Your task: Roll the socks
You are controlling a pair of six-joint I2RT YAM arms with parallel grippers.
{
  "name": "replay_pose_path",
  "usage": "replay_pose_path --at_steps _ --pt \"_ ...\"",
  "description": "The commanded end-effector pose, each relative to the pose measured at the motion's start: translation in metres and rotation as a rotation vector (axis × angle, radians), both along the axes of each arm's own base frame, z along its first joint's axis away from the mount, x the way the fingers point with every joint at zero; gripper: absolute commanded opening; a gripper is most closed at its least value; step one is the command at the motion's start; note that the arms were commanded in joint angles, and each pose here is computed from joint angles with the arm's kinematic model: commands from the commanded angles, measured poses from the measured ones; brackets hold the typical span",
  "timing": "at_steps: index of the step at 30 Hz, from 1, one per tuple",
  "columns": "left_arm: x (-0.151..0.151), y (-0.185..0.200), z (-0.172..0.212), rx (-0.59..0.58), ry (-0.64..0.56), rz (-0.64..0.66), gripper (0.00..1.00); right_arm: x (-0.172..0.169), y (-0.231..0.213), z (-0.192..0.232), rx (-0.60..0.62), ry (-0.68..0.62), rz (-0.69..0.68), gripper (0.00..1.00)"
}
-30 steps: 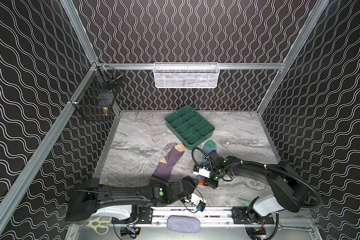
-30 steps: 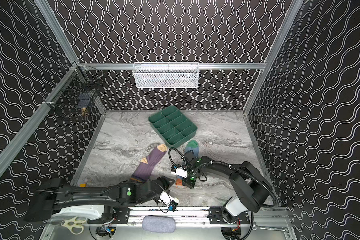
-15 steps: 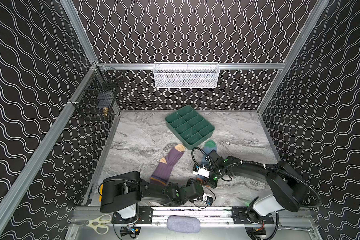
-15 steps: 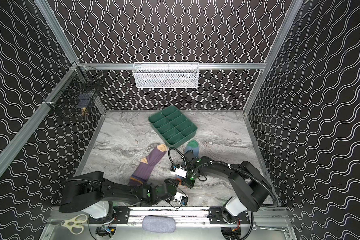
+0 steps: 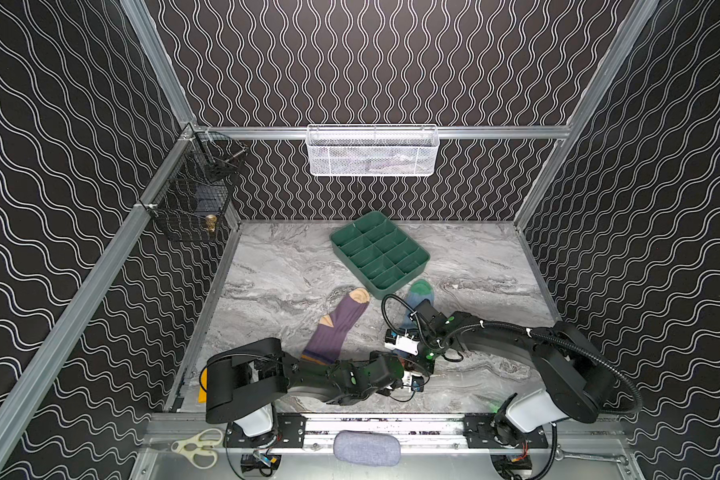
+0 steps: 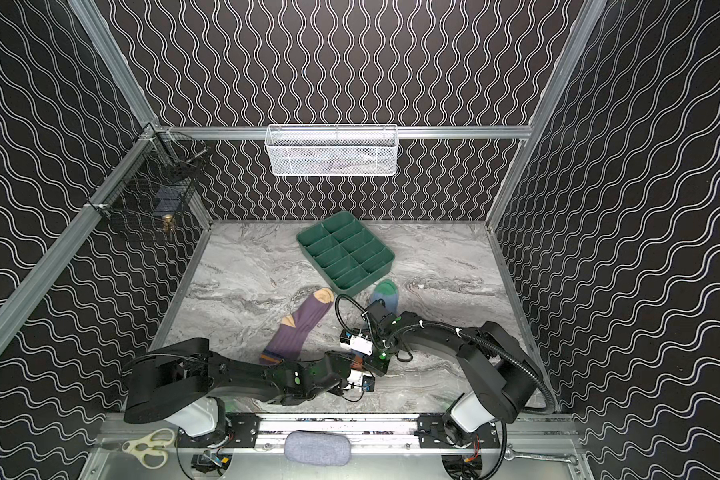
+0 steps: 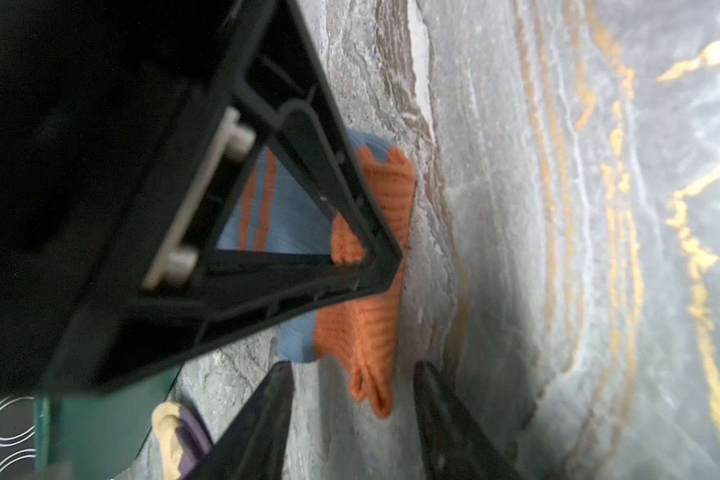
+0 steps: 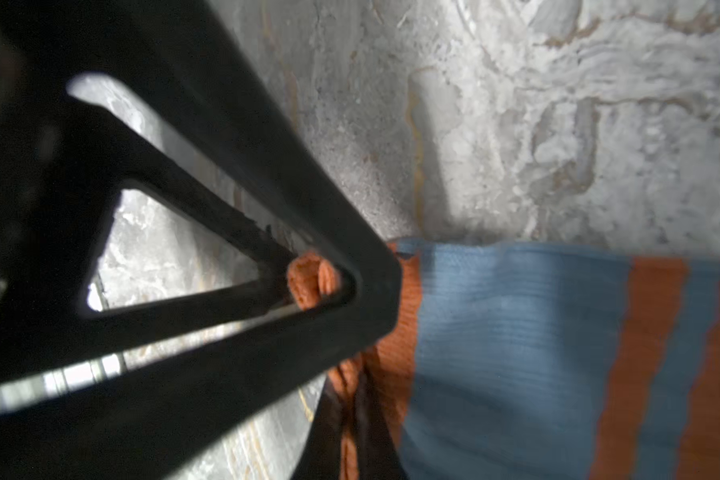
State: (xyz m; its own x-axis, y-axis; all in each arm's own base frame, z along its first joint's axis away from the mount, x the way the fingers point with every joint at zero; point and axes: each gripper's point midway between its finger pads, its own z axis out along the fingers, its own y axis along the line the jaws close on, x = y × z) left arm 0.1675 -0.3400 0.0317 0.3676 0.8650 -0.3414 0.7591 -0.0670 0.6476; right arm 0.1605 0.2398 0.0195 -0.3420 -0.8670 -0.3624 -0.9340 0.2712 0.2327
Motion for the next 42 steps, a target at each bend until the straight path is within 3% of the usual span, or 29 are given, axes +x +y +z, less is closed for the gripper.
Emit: replay_pose_path --at_steps 1,16,24,27,28,32,37,42 --pt "-0.002 -0.006 -0.004 -0.026 0.051 0.005 0.49 -0.006 -0.003 0.001 -0.016 0.036 0.004 0.00" --pt "0.013 -0.003 -0.011 -0.004 0.097 0.070 0.14 -0.004 -0.003 0.009 0.008 0.001 -0.022 0.00" --pt "0.020 0.002 -0.011 0.025 0.161 0.111 0.01 -0.002 -0.004 0.012 0.014 -0.016 -0.031 0.00" --pt "0.016 0.004 -0.011 0.053 0.221 0.110 0.00 0.001 -0.004 0.015 0.024 -0.044 -0.043 0.00" --pt "0.016 0.005 -0.011 0.059 0.241 0.111 0.00 0.003 -0.004 0.018 0.035 -0.060 -0.049 0.03" --pt "0.007 0.007 -0.011 0.095 0.362 0.103 0.00 0.016 -0.007 0.037 0.091 -0.158 -0.091 0.52" --pt "-0.002 0.010 -0.008 0.124 0.490 0.102 0.00 0.051 -0.024 0.072 0.141 -0.370 -0.207 0.68" --pt "-0.008 0.010 -0.001 0.148 0.644 0.120 0.00 0.129 -0.089 0.140 0.155 -0.773 -0.627 0.91"
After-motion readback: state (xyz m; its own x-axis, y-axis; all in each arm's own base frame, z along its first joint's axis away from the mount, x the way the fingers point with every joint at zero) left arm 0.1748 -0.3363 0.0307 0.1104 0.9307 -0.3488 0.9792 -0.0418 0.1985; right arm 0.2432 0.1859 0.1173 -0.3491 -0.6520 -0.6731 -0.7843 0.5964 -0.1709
